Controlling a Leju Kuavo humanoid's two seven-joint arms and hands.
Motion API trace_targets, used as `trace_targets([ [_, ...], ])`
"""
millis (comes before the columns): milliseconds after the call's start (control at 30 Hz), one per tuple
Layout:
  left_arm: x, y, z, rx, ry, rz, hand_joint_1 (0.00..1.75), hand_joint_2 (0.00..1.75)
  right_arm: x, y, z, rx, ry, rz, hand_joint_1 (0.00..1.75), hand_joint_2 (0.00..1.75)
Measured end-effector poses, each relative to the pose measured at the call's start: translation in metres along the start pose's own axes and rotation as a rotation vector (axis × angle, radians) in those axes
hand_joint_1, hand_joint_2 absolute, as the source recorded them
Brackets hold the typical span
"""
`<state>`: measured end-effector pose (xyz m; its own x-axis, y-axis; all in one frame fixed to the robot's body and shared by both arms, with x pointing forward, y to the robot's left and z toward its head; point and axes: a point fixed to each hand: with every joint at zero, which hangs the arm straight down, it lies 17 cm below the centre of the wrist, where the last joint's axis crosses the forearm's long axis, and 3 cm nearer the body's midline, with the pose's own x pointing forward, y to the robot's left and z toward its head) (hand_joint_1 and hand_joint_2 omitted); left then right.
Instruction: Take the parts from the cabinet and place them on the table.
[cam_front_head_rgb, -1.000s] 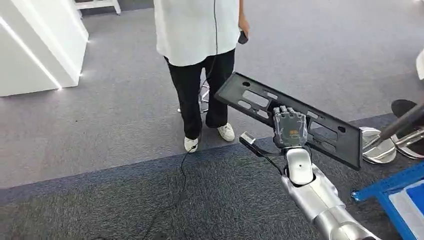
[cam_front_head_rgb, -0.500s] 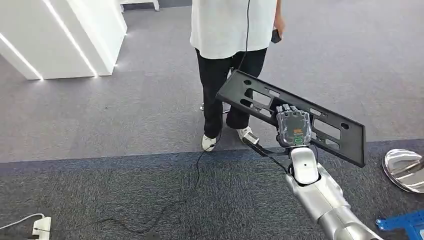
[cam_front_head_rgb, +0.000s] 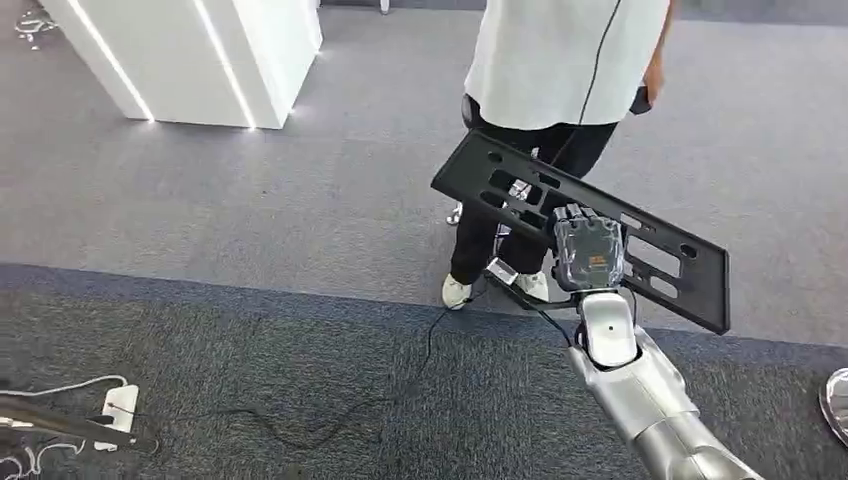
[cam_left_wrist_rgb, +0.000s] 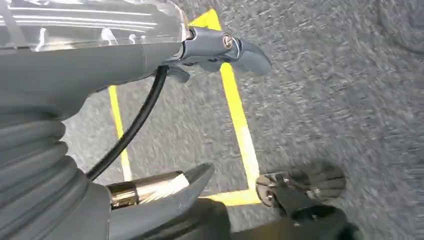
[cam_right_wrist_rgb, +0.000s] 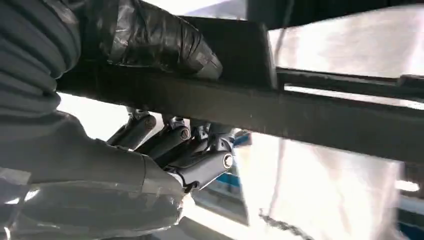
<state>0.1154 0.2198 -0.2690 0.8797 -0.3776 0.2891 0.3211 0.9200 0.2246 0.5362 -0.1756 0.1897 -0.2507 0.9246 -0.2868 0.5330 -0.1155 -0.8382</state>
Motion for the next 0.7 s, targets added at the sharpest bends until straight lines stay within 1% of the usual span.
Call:
trace_targets([
  [233,0.002,-0.002,0.000,-0.004,-0.004,-0.013,0.00,1.75,-0.006,0.004,0.005,0.009,0.014,0.007,1.75,1.75],
  [400,-0.005,-0.008,0.002,-0.012,0.008,-0.016,0.00,1.75,-0.008,0.000,0.002,-0.001,0.025,0.007,1.75,1.75],
  [567,-0.006,-0.008,0.003,-0.015,0.012,-0.018,0.00,1.75,-0.007,0.006,0.010,0.015,0.025,0.004,1.75,1.75],
  [700,-0.006,-0.008,0.002,-0.015,0.012,-0.022,0.00,1.75,-0.009,0.007,0.011,0.016,0.029,0.007,1.75,1.75],
])
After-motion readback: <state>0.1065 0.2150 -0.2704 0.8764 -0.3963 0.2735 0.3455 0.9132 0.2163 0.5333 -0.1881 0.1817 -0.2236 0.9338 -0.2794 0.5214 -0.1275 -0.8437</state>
